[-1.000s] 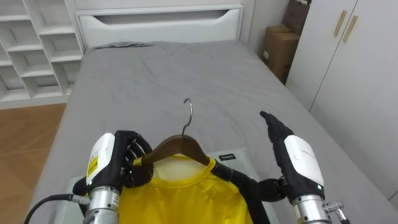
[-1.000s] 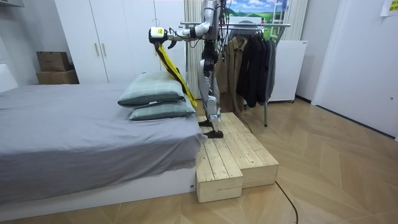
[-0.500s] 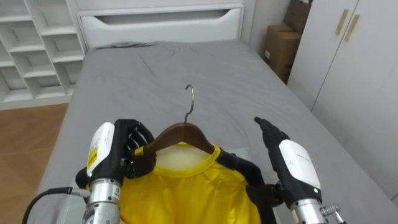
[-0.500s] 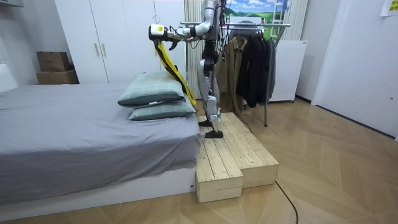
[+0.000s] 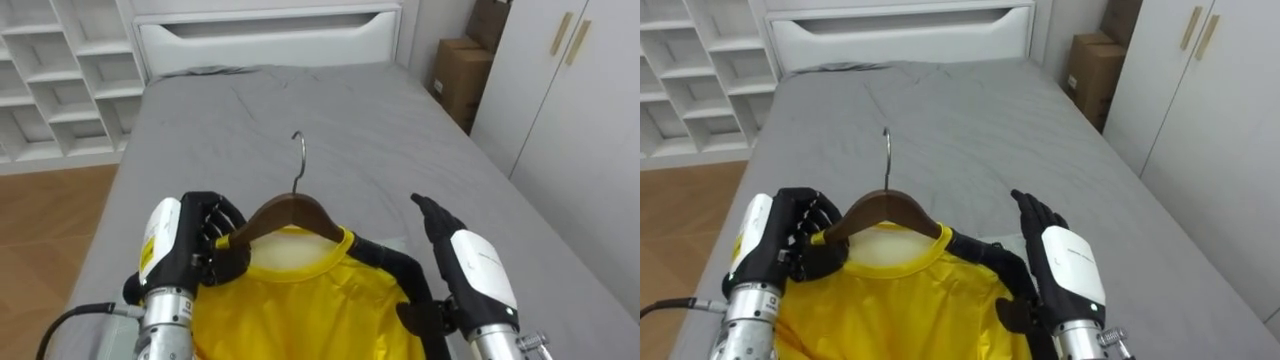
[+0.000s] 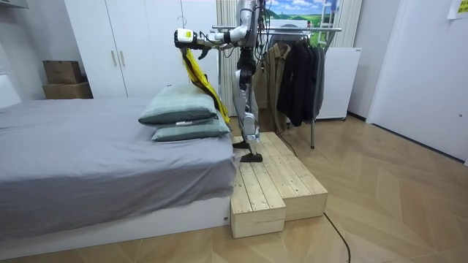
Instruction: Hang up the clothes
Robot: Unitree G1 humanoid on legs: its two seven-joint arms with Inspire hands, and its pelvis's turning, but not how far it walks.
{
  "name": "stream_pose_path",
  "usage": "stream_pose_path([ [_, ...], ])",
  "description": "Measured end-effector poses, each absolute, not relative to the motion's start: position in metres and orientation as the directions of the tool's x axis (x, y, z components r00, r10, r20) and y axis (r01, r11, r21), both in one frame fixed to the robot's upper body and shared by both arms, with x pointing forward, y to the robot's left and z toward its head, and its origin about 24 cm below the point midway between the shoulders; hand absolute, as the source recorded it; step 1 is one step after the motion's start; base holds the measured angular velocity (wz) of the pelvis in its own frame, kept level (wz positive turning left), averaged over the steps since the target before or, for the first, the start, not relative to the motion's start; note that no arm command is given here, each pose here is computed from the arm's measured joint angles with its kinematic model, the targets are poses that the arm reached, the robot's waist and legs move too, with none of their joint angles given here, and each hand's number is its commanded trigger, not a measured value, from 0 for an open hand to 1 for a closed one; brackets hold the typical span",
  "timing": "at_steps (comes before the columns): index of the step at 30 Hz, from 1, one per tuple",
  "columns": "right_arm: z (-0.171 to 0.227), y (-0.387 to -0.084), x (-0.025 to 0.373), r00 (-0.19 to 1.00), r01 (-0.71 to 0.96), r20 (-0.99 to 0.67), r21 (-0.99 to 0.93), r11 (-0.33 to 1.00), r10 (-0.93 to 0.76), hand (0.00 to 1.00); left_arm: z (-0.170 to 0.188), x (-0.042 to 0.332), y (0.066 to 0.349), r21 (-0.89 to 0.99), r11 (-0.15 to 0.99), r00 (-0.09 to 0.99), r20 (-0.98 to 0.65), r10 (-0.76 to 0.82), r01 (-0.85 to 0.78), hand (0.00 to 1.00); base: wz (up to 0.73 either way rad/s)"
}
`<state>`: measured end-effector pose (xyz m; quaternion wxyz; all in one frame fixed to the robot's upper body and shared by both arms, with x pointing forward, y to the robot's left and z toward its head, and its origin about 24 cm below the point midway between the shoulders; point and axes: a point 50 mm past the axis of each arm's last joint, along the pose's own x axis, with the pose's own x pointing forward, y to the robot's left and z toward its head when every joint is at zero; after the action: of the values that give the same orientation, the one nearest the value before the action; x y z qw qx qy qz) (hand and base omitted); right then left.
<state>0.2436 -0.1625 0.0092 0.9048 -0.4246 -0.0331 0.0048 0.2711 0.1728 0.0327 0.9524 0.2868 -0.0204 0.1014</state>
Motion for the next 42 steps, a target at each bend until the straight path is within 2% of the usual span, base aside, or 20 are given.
stream_pose_path([
  [9, 0.008, -0.161, 0.245, 0.996, 0.066, 0.086, -0.767, 0.638, 0.000, 0.00, 0.033, 0.273, 0.168, 0.485, 0.850, 0.978, 0.084, 0.190, -0.206, 1.00, 0.02],
  [19, 0.029, -0.151, 0.261, 0.972, 0.195, 0.236, -0.756, 0.625, -0.018, 0.00, 0.046, 0.277, 0.163, 0.278, 0.941, 0.981, 0.068, 0.183, -0.194, 1.00, -0.02],
  [25, 0.038, -0.145, 0.267, 0.954, 0.233, 0.298, -0.792, 0.564, 0.024, 0.00, 0.044, 0.277, 0.161, 0.267, 0.952, 0.988, 0.045, 0.145, -0.152, 1.00, 0.00],
  [42, 0.050, -0.141, 0.276, 0.940, 0.274, 0.339, -0.801, 0.533, 0.026, 0.00, 0.039, 0.278, 0.158, 0.254, 0.961, 0.993, -0.019, 0.116, -0.108, 1.00, 0.02],
])
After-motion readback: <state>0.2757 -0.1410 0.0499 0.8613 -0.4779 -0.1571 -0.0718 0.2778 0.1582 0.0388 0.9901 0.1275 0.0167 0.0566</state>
